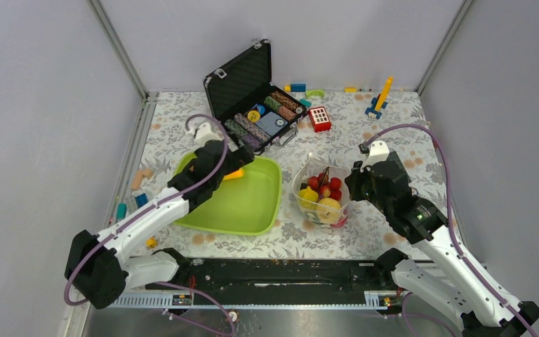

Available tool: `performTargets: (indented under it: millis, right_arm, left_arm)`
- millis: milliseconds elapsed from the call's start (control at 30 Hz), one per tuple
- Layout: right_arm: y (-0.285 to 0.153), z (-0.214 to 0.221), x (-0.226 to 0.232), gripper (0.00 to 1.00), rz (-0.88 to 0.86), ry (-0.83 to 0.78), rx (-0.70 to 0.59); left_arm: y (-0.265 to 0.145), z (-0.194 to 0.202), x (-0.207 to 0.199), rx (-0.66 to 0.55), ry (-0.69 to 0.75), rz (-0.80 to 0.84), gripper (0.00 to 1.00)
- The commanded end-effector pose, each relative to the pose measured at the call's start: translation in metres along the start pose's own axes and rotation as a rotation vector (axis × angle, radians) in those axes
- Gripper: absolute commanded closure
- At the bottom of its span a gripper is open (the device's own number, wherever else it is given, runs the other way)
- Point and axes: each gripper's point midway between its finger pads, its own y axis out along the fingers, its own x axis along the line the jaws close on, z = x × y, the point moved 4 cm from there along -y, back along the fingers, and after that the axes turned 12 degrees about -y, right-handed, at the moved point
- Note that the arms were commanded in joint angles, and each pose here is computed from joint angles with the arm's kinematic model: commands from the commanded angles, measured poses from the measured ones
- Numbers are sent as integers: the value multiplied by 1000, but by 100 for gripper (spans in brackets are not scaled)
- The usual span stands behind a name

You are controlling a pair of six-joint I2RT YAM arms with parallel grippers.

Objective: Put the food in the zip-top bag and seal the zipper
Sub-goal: Pick up the fake fruit from the bin.

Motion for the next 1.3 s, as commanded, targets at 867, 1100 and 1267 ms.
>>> performTargets:
  millis: [867, 1100, 1267]
  right_arm:
    - [6, -4, -7, 94, 57, -2, -9]
    - [8, -2, -8, 94, 64, -9, 0]
    - [9, -2, -9, 94, 71, -11, 3]
  left_arm:
    - [33, 22, 128, -328, -918, -405, 1]
    - [46, 27, 132, -346, -959, -432, 1]
    - [56, 26, 133, -366, -971, -446, 1]
